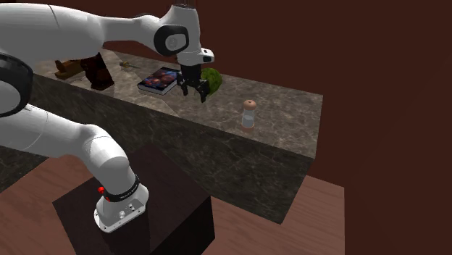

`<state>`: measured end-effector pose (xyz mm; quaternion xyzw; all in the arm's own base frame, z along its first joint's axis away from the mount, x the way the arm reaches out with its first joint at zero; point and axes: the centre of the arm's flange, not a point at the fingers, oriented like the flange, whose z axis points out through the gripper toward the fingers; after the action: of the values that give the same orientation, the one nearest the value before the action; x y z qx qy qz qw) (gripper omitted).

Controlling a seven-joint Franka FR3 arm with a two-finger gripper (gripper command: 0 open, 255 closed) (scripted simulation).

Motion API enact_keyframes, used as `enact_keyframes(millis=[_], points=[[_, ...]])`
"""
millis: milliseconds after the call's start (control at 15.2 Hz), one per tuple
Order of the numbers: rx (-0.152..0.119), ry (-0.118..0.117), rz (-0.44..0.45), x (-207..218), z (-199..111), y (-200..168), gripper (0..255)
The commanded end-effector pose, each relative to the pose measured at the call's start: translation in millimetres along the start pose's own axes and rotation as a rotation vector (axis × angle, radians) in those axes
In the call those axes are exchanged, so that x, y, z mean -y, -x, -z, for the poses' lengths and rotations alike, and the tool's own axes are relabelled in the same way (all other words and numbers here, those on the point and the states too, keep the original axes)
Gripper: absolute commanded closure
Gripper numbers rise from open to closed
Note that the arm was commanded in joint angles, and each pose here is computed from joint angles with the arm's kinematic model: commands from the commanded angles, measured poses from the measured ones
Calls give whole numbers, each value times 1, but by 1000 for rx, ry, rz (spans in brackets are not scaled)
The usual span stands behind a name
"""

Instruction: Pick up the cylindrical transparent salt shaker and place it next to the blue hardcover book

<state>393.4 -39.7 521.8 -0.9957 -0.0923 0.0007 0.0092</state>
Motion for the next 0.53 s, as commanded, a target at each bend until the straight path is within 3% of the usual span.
enact_keyframes(millis=[0, 462], points=[[-6, 1, 8, -13, -9, -23, 0], [-26, 3, 31, -62, -35, -93, 0]])
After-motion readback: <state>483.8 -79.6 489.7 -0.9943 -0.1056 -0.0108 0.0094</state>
